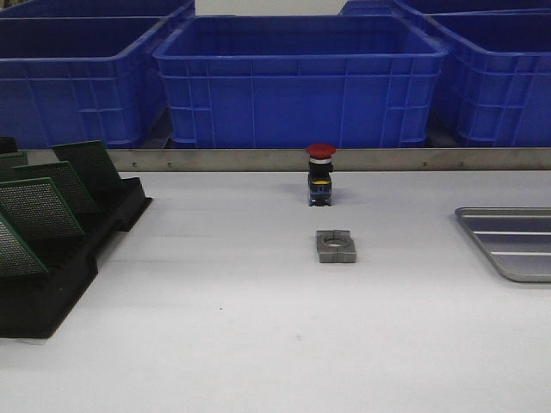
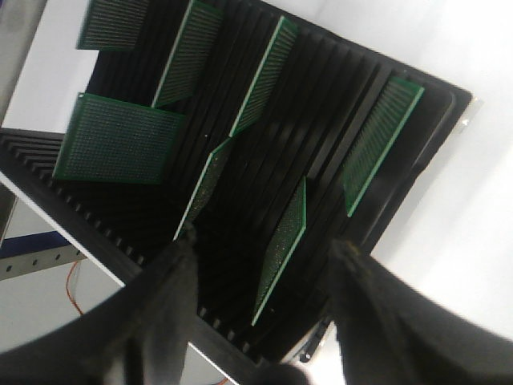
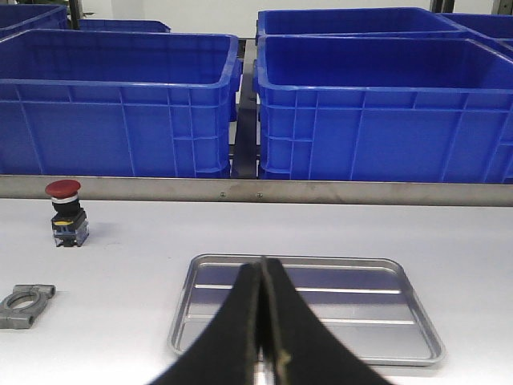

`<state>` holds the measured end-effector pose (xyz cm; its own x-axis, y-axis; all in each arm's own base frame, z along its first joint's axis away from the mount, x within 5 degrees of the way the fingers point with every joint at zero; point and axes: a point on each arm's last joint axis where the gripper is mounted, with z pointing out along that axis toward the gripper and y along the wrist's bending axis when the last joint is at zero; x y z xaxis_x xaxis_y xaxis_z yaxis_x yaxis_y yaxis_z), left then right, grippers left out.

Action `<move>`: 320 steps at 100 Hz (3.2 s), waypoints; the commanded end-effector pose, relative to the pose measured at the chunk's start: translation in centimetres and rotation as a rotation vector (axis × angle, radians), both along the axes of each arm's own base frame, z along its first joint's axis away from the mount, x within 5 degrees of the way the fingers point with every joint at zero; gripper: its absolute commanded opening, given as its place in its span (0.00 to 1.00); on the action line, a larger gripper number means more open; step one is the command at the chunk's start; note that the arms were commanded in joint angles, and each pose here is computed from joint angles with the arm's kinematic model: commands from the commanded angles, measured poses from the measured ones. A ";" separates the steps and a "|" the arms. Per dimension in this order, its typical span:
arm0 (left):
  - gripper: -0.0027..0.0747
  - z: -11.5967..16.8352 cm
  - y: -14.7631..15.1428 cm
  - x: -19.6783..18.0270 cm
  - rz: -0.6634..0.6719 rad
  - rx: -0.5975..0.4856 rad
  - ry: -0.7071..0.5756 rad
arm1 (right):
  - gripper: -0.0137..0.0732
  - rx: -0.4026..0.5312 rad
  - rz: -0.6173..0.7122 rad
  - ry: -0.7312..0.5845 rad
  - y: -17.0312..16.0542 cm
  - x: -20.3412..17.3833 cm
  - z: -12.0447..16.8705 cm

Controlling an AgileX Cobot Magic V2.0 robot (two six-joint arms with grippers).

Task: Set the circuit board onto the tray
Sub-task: 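Reach left gripper into black rack and grasp a green circuit board, then lift the green board up out of the rack with left gripper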

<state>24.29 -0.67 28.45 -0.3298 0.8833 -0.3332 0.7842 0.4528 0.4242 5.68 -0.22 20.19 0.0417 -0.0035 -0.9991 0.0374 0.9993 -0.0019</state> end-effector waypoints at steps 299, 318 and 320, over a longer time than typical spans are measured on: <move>0.01 6.4 -4.8 1.6 -0.141 -0.622 -0.106 | 0.09 -0.013 0.007 -0.115 0.1 -0.4 1.3; 0.01 6.0 -7.8 0.6 -0.281 -0.672 0.012 | 0.09 -0.013 0.007 -0.115 0.1 -0.4 1.3; 0.01 5.9 -8.2 0.5 -0.298 -0.672 0.022 | 0.09 -0.013 0.007 -0.115 0.1 -0.4 1.3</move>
